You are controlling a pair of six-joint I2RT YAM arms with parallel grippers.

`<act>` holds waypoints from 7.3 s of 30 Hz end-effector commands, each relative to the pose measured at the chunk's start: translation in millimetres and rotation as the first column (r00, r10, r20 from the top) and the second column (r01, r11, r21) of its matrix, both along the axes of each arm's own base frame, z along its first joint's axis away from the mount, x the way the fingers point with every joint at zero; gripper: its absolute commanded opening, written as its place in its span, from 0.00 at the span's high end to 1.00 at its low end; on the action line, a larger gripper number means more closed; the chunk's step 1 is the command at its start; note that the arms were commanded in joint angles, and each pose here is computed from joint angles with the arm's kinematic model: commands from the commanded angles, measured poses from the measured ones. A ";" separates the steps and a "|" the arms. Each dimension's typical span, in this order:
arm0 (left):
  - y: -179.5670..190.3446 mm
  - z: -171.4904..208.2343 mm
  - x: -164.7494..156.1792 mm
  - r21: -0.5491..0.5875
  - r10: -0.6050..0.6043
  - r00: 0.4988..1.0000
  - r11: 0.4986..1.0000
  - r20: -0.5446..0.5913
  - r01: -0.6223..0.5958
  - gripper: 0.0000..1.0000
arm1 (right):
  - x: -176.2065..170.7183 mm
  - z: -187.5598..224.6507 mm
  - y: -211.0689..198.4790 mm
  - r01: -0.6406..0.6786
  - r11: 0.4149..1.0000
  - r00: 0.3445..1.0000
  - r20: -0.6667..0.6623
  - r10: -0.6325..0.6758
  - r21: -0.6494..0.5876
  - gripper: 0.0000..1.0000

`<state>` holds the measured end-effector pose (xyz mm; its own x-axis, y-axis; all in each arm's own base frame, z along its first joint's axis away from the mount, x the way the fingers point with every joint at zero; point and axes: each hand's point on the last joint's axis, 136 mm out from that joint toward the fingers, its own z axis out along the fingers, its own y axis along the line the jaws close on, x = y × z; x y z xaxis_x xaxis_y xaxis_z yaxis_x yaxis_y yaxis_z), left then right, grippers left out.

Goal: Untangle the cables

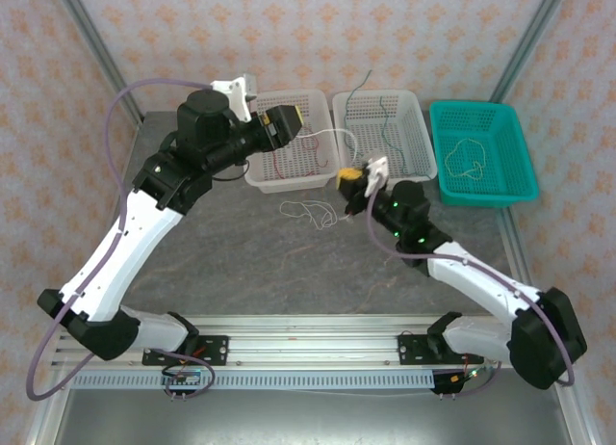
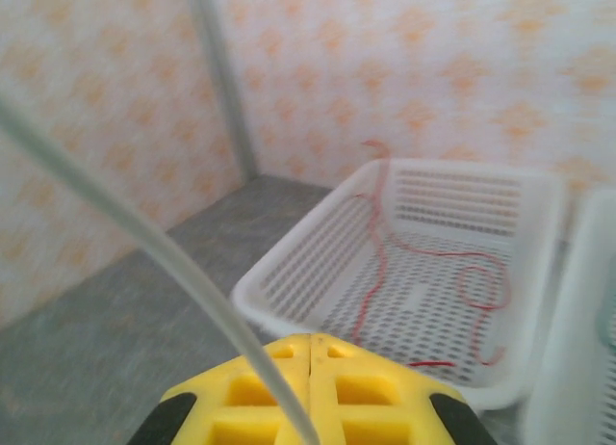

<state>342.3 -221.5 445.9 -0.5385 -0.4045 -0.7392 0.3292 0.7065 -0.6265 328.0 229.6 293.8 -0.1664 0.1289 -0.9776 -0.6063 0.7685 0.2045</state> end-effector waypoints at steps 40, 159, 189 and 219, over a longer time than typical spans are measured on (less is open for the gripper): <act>13.8 -84.2 -36.8 0.156 -0.085 0.996 0.984 -0.018 0.087 0.26 | 120.1 -121.3 -474.5 0.835 -0.077 -0.371 -0.453 -0.810 -0.545 1.00; 27.3 -264.6 -18.8 0.245 0.207 0.905 0.962 -0.372 -0.119 0.33 | -2.3 -116.1 64.3 -0.225 0.960 0.905 -0.400 0.143 -0.166 1.00; -45.8 -240.1 46.7 0.284 -0.098 0.994 0.953 -0.046 0.107 0.73 | -49.8 112.0 25.4 -0.296 0.928 0.921 -0.191 0.340 0.225 1.00; -54.0 -85.1 -35.5 0.120 -0.345 0.891 0.939 0.295 0.324 0.00 | 42.5 196.1 -156.1 0.716 0.657 0.696 -0.169 -0.698 0.236 1.00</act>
<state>324.6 -279.6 329.6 -0.4386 -0.1924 -0.8778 0.6675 0.5842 -0.4616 372.7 109.1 467.3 -0.0866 0.4762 -0.8751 -0.0430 0.8758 0.4808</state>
